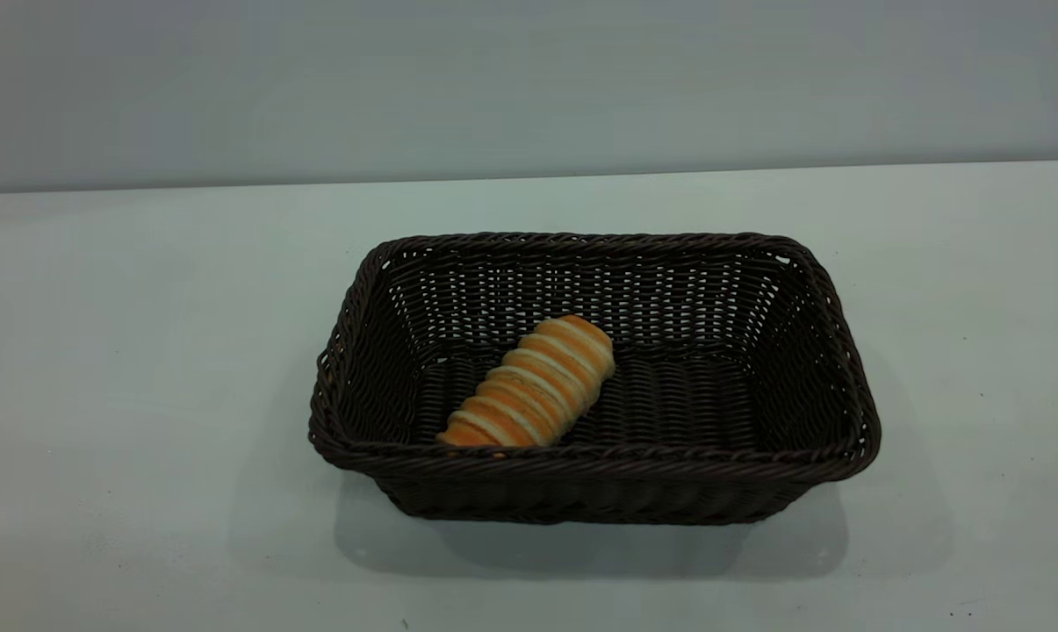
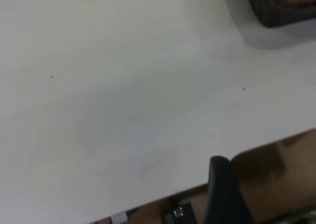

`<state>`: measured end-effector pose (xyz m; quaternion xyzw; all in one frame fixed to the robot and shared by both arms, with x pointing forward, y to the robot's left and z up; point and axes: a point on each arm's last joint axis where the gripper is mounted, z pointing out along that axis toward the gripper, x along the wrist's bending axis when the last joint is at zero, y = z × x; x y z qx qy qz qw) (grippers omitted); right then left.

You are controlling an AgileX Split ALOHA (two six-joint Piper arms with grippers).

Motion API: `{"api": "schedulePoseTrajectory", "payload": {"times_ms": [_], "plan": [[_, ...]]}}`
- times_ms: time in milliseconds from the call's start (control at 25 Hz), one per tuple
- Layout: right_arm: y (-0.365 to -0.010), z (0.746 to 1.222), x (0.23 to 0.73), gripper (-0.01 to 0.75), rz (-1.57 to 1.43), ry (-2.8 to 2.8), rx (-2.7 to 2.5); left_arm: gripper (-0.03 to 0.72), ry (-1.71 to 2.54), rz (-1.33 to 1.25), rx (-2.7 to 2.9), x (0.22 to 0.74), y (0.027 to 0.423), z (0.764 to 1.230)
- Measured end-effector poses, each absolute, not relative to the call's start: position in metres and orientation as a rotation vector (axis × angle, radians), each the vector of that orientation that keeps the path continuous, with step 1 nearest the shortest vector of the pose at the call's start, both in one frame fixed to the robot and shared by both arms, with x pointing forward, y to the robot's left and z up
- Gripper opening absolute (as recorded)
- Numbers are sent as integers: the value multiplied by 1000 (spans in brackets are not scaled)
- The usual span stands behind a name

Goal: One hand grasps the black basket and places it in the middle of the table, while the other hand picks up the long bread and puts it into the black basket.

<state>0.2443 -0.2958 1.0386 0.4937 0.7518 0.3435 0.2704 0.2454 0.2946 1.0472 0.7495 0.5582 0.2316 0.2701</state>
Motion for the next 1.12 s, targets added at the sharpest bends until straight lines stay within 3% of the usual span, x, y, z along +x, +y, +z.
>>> {"api": "schedulePoseTrajectory", "payload": {"times_ms": [1120], "plan": [[-296, 1039, 244, 475, 925, 2026, 1330, 481, 1576, 589, 2001, 250, 295, 1033]]}}
